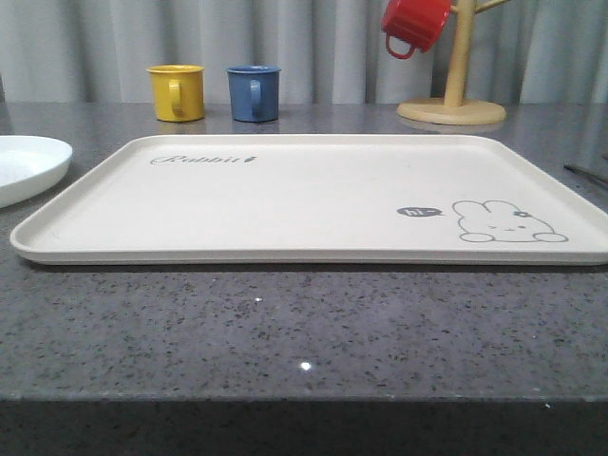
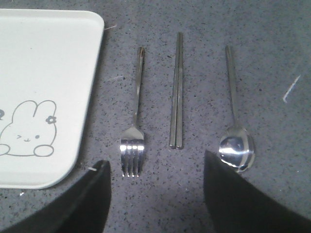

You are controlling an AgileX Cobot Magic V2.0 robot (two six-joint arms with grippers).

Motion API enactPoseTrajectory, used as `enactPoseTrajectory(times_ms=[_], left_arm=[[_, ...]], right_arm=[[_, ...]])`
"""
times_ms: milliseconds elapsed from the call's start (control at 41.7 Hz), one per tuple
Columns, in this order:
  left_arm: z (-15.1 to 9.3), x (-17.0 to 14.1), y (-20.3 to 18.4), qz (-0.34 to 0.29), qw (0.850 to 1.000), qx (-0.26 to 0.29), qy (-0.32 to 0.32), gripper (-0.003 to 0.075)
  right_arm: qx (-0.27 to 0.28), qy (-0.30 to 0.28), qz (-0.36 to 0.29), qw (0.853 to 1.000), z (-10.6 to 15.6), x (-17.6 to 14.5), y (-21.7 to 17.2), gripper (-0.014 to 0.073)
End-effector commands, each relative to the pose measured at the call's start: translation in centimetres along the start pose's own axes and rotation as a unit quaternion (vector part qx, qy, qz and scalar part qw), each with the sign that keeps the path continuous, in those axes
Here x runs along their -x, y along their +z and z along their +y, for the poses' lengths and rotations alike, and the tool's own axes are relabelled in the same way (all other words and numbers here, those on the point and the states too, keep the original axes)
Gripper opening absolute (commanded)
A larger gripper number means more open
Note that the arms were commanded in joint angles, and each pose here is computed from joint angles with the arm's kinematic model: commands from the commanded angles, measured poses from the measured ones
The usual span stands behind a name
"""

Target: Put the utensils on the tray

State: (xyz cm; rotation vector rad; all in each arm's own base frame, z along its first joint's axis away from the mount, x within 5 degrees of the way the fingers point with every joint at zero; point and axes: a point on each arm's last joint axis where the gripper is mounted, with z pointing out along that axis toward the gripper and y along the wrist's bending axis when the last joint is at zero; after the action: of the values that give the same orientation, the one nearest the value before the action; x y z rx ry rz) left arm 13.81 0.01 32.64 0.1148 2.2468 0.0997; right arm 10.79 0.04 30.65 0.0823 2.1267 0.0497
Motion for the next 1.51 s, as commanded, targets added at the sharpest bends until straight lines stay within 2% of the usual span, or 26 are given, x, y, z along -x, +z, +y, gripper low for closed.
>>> enactPoseTrajectory(times_ms=[0, 72, 192, 264, 384, 527, 695, 839, 959, 1055, 1271, 1367, 1487], left_arm=[[0.3, 2.1, 0.1, 0.026, 1.0, 0.006, -0.001, 0.0473], [0.4, 3.0, 1.4, 0.086, 0.996, 0.004, 0.0, 0.0473], [0.5, 4.3, 3.6, 0.142, 0.99, 0.003, 0.0, 0.0473], [1.7, 5.3, 4.6, 0.134, 0.991, 0.021, -0.021, 0.0473], [6.2, 6.2, 6.0, 0.139, 0.985, 0.041, -0.095, 0.0473], [9.6, 6.8, 9.2, 0.095, 0.974, -0.037, -0.202, 0.0473], [11.0, 6.5, 13.7, 0.111, 0.965, -0.048, -0.232, 0.0473], [11.8, 6.3, 16.2, 0.124, 0.961, -0.048, -0.241, 0.0473], [11.1, 6.6, 17.1, 0.129, 0.963, -0.061, -0.227, 0.0468], [10.3, 6.6, 17.8, 0.137, 0.964, -0.072, -0.216, 0.0414], [10.3, 5.9, 18.6, 0.157, 0.96, -0.078, -0.217, 0.0314], [10.2, 5.9, 18.6, 0.16, 0.96, -0.08, -0.217, 0.0249], [10.1, 5.8, 18.5, 0.166, 0.958, -0.085, -0.217, 0.0133]], right_arm=[[-0.003, -0.006, -0.042, 0.999, 0.0, 1.5, -0.4, 0.0452], [-0.003, -0.006, -0.042, 0.999, 0.0, 1.5, -0.4, 0.0452], [-0.003, -0.006, -0.042, 0.999, 0.0, 1.5, -0.4, 0.0452], [-0.003, -0.006, -0.042, 0.999, 0.0, 1.5, -0.4, 0.0452], [-0.003, -0.006, -0.042, 0.999, 0.0, 1.5, -0.4, 0.0452], [-0.003, -0.006, -0.042, 0.999, 0.0, 1.5, -0.4, 0.0452], [-0.003, -0.006, -0.042, 0.999, 0.0, 1.5, -0.4, 0.0452], [-0.003, -0.006, -0.042, 0.999, 0.0, 1.5, -0.4, 0.0452], [-0.003, -0.006, -0.042, 0.999, 0.0, 1.5, -0.4, 0.0452], [-0.003, -0.006, -0.042, 0.999, 0.0, 1.5, -0.4, 0.0452], [-0.003, -0.006, -0.042, 0.999, 0.0, 1.5, -0.4, 0.0452], [-0.003, -0.006, -0.042, 0.999, 0.0, 1.5, -0.4, 0.0452], [-0.003, -0.006, -0.042, 0.999, 0.0, 1.5, -0.4, 0.0452]])
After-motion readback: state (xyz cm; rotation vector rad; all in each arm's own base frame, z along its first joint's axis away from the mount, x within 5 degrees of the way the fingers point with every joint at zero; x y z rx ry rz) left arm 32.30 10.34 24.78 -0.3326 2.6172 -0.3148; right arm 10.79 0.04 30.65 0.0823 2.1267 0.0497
